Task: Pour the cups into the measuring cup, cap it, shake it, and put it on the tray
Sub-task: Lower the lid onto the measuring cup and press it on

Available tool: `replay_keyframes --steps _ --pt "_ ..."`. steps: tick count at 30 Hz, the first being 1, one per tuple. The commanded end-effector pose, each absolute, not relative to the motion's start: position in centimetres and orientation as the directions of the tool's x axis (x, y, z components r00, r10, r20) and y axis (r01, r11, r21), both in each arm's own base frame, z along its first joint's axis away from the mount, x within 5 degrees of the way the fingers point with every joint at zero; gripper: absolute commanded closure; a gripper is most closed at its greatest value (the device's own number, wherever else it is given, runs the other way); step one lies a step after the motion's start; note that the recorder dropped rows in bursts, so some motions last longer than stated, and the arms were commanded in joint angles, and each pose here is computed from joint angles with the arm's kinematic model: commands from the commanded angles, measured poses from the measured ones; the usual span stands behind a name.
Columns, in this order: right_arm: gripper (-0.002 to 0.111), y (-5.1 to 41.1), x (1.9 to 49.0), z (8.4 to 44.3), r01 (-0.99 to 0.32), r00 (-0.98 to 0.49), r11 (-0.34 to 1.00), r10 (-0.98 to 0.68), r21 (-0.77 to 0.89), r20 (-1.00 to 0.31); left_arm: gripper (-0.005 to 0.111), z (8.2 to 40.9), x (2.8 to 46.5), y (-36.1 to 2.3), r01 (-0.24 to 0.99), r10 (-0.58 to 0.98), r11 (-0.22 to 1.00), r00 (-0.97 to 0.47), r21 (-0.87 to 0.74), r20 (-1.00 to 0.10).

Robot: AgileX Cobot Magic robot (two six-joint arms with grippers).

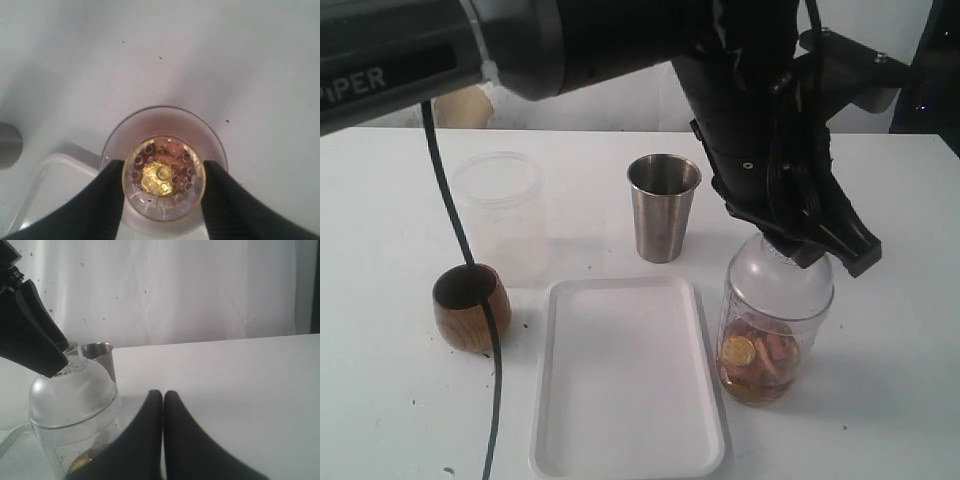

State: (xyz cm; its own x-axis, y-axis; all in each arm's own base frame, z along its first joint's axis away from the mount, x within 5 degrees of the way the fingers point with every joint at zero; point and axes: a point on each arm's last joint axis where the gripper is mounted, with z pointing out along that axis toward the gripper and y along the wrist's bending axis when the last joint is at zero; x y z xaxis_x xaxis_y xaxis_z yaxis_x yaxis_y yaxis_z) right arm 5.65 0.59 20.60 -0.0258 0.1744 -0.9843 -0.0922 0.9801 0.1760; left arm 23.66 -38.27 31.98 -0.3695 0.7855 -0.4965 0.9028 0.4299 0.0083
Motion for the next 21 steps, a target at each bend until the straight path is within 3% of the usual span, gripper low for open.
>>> replay_keyframes --steps 1,13,21 --pt "0.108 0.6 5.6 20.5 -0.099 -0.018 0.979 0.175 0.175 -0.984 0.107 31.2 23.2 -38.3 0.905 0.804 0.425 -0.39 -0.024 -0.448" --pt "0.108 0.6 5.6 20.5 -0.099 -0.018 0.979 0.175 0.175 -0.984 0.107 27.3 23.0 -38.3 0.901 0.828 0.431 -0.419 -0.055 -0.372" --pt "0.108 0.6 5.6 20.5 -0.099 -0.018 0.979 0.175 0.175 -0.984 0.104 26.5 22.7 -38.0 0.899 0.84 0.434 -0.43 -0.067 -0.331"
